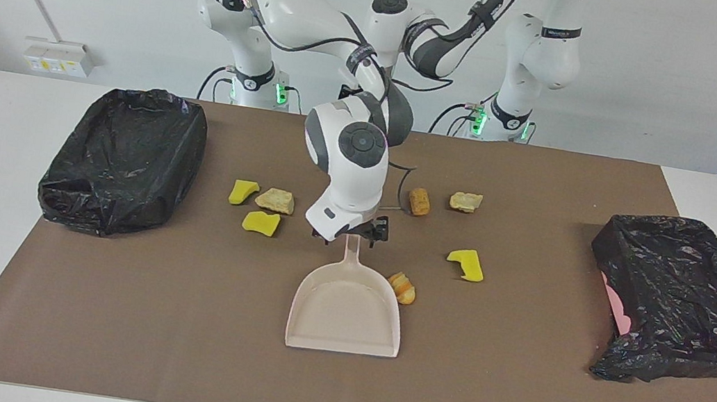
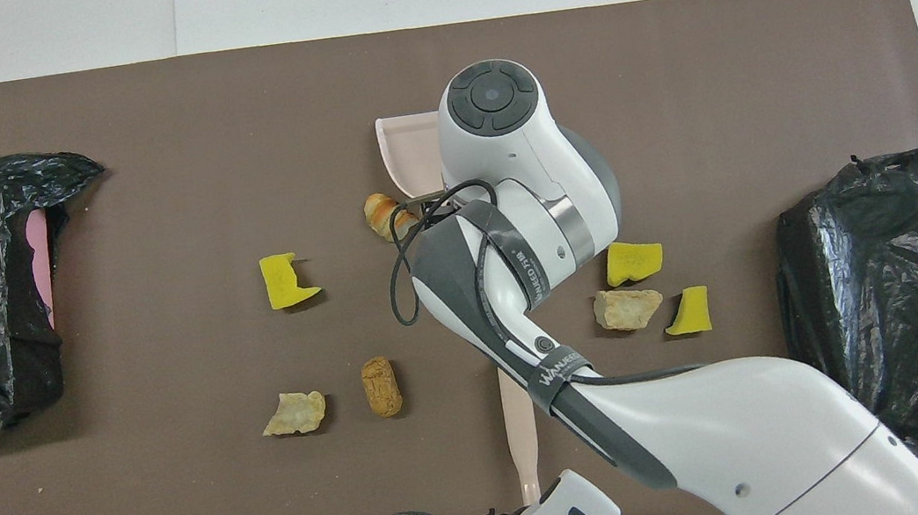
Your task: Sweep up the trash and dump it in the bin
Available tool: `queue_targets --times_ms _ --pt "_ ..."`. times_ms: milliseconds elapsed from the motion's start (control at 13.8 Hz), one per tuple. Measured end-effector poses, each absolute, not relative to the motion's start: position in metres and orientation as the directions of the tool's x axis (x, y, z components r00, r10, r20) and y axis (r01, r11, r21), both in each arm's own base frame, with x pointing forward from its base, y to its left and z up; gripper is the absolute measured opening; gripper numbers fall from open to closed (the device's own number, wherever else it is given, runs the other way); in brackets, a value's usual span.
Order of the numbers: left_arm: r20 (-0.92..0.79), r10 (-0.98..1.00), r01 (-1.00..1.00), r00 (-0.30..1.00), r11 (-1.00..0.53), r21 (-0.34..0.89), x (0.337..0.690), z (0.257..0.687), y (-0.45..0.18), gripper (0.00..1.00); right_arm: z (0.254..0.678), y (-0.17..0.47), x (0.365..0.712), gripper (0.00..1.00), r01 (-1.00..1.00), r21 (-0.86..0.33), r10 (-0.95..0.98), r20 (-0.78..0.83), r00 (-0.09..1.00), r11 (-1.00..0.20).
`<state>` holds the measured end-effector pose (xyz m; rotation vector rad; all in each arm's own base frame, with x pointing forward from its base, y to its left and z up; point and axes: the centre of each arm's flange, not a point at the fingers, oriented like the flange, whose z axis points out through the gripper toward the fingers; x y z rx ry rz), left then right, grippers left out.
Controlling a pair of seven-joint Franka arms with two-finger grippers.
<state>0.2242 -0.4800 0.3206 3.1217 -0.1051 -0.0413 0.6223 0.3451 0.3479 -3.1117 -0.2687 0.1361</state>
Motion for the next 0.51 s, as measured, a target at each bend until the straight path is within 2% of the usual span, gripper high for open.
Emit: queue_targets --times_ms 72,145,217,289,361,434,506 --pt "-0.024 -0.065 -0.065 0.998 -0.998 0.022 0.226 0.3259 -0.4807 1.0 0.349 0.3454 0.6212 0.8 0.172 -0.024 0.173 -0.086 0.981 -0.985" --pt "-0.024 -0.064 -0.064 0.998 -0.998 0.024 0.2267 0.3297 -0.4809 1.0 0.3503 0.3473 0.6194 0.8 0.174 -0.032 0.176 -0.088 0.98 -0.984" --pt "-0.023 -0.064 -0.063 0.998 -0.998 0.025 0.2271 0.3323 -0.481 0.99 0.3512 0.3505 0.6171 0.74 0.173 -0.056 0.178 -0.095 0.979 -0.983" --pt "-0.023 -0.064 -0.063 0.998 -0.998 0.026 0.2273 0.3338 -0.4808 0.99 0.3517 0.3529 0.6157 0.58 0.165 -0.092 0.175 -0.106 0.979 -0.982" --pt "-0.024 -0.063 -0.062 0.998 -0.998 0.025 0.2275 0.3343 -0.4805 0.93 0.3521 0.3535 0.6154 0.44 0.154 -0.118 0.168 -0.114 0.979 -0.981" --pt "-0.025 -0.063 -0.062 0.998 -0.998 0.023 0.2277 0.3343 -0.4802 0.81 0.3523 0.3507 0.617 0.35 0.144 -0.128 0.16 -0.118 0.98 -0.981" --pt "-0.025 -0.062 -0.062 0.998 -0.998 0.022 0.2276 0.3344 -0.4801 0.81 0.3526 0.3462 0.6195 0.34 0.164 -0.137 0.18 -0.116 0.977 -0.977"
